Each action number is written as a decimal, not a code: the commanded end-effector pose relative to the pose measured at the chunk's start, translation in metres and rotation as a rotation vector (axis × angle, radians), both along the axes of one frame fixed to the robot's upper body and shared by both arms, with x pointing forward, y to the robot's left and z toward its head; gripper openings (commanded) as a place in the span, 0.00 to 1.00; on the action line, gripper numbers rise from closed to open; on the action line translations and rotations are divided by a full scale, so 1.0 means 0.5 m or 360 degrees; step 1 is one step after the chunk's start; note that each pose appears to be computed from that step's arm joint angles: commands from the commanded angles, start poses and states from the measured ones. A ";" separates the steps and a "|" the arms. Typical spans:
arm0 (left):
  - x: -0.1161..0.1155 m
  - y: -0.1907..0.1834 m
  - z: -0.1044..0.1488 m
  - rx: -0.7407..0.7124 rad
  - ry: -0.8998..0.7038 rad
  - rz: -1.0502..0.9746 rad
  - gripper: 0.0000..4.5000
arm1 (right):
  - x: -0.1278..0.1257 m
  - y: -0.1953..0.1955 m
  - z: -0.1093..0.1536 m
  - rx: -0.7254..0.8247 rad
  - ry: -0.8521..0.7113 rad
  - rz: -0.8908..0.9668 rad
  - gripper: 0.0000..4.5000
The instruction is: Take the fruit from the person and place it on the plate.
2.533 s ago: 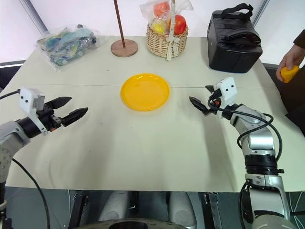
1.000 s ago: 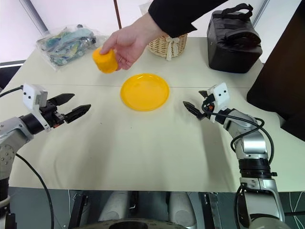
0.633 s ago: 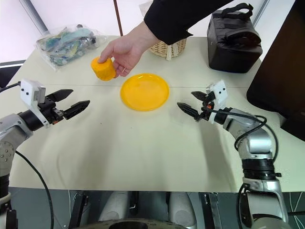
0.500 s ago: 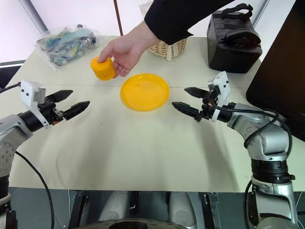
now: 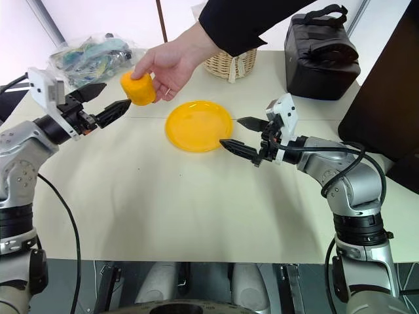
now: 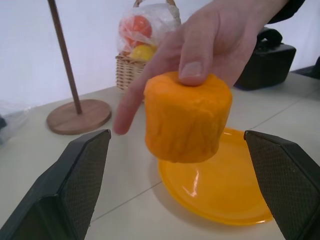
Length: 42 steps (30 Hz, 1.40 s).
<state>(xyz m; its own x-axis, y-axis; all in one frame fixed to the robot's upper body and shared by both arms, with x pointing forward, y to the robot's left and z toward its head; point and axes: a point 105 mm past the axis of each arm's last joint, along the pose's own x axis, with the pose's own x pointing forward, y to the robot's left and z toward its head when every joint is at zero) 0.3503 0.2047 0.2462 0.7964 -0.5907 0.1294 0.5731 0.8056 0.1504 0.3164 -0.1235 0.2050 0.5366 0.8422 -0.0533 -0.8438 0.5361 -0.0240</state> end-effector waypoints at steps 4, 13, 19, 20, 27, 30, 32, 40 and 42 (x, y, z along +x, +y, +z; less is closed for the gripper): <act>0.022 -0.019 0.034 0.0000 -0.0141 -0.0028 1.00 | -0.009 0.008 0.025 0.0017 -0.0106 0.0000 0.99; 0.038 -0.037 0.040 -0.0028 -0.0197 -0.0053 1.00 | -0.012 0.009 0.037 0.0019 -0.0148 -0.0033 0.99; 0.036 -0.047 0.041 -0.0035 -0.0208 -0.0087 0.59 | -0.013 0.013 0.044 0.0024 -0.0167 -0.0028 1.00; 0.036 -0.046 0.041 -0.0035 -0.0209 -0.0087 0.56 | -0.012 0.014 0.044 0.0025 -0.0169 -0.0029 1.00; 0.038 -0.060 0.023 -0.0004 -0.0127 -0.0115 0.56 | -0.014 0.017 0.044 0.0027 -0.0166 -0.0013 1.00; 0.044 -0.092 -0.015 0.0053 -0.0066 -0.0164 0.56 | -0.020 0.024 0.040 0.0026 -0.0148 0.0022 1.00; 0.061 -0.103 -0.031 0.0027 -0.0037 -0.0150 0.56 | -0.024 0.029 0.037 0.0026 -0.0140 0.0040 1.00; 0.136 -0.178 -0.067 -0.0084 -0.0029 -0.0184 0.56 | -0.030 0.045 0.023 0.0029 -0.0123 0.0026 1.00; 0.152 -0.190 -0.076 -0.0090 -0.0018 -0.0178 0.56 | -0.031 0.043 0.019 0.0031 -0.0116 0.0007 1.00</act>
